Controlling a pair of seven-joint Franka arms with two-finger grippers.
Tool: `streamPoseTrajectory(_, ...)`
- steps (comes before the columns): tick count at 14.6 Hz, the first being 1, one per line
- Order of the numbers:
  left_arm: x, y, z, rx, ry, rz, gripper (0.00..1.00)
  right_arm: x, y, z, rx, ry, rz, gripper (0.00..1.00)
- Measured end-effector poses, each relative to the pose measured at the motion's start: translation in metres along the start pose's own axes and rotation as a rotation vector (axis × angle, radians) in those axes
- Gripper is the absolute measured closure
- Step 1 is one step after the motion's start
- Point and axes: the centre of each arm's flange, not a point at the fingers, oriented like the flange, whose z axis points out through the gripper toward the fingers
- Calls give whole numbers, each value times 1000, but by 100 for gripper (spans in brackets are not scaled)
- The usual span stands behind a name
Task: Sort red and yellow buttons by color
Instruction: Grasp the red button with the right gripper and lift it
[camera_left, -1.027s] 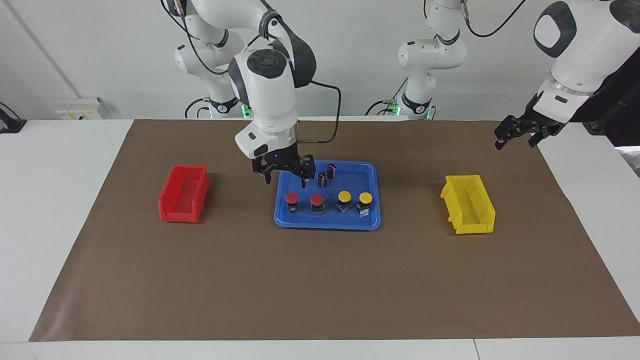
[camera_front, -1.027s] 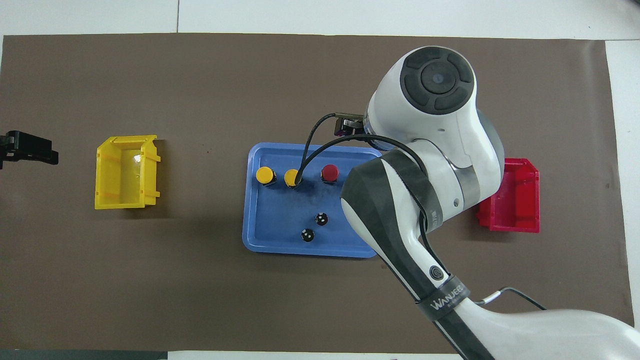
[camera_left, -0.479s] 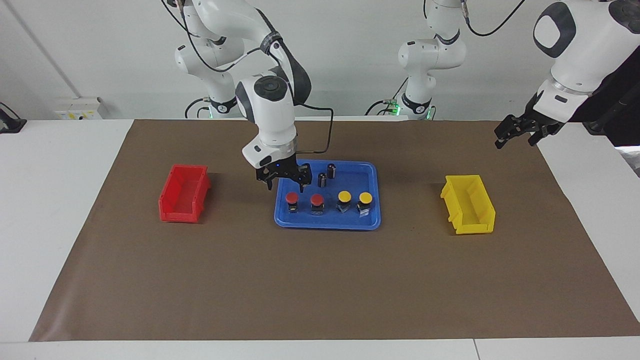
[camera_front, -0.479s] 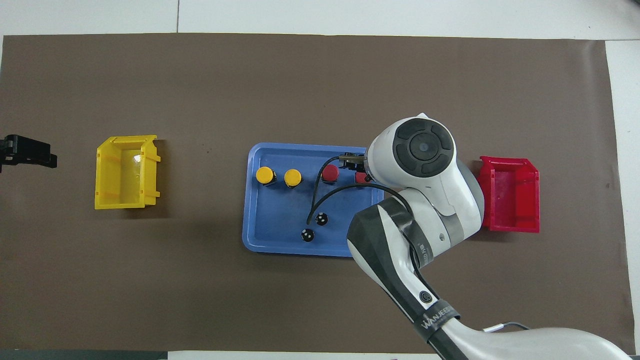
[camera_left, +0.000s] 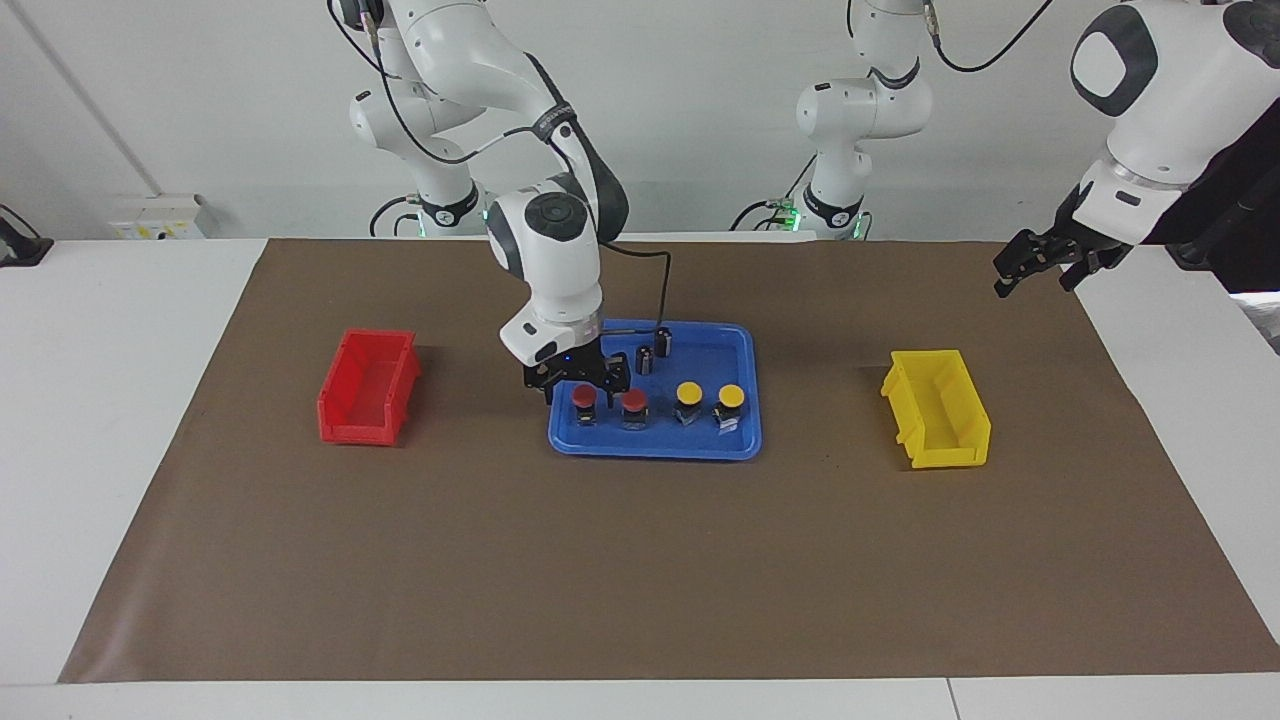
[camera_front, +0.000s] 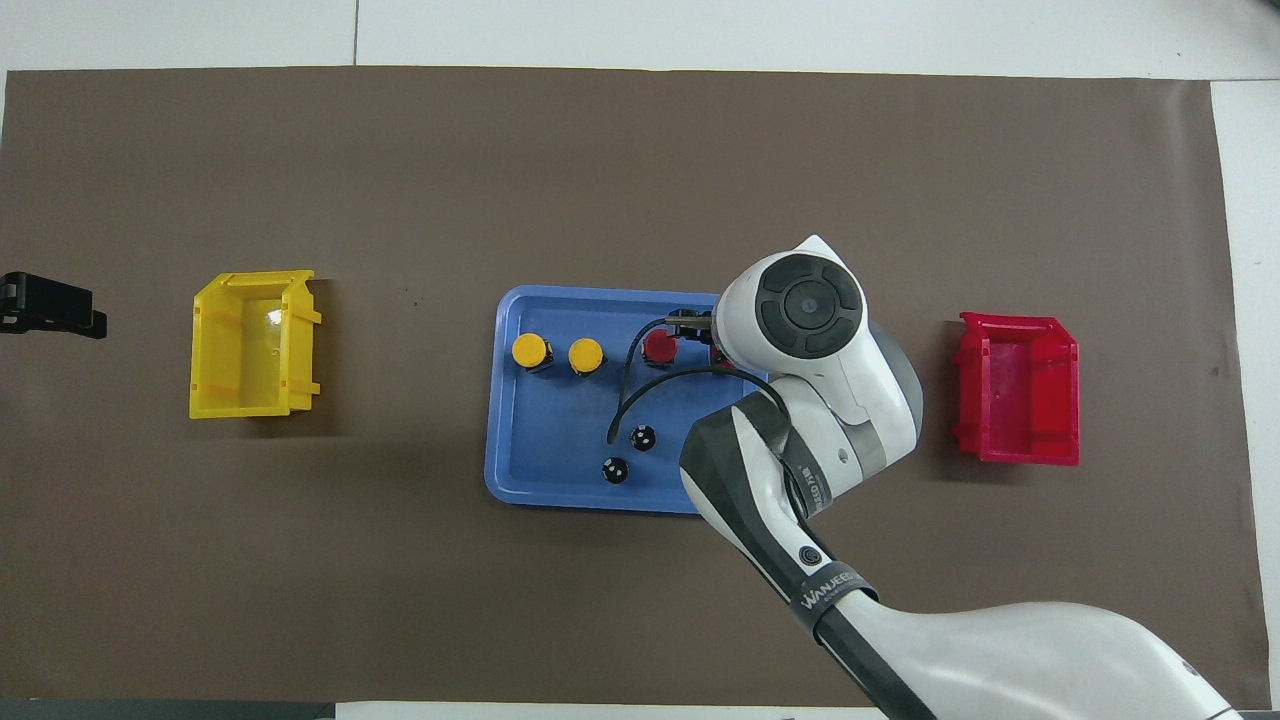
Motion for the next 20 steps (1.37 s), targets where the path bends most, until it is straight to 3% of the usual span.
streamPoseTrajectory(9, 0, 0, 2, 0, -2, 0, 0, -11, 1, 17, -21, -31, -10, 6)
streamPoseTrajectory(14, -2, -2, 4, -1, -5, -4, 0, -13, 2, 20, -25, -37, -11, 19)
streamPoseTrajectory(20, 1, -4, 3, 0, 20, -8, 0, -15, 3, 22, -27, -41, -12, 21)
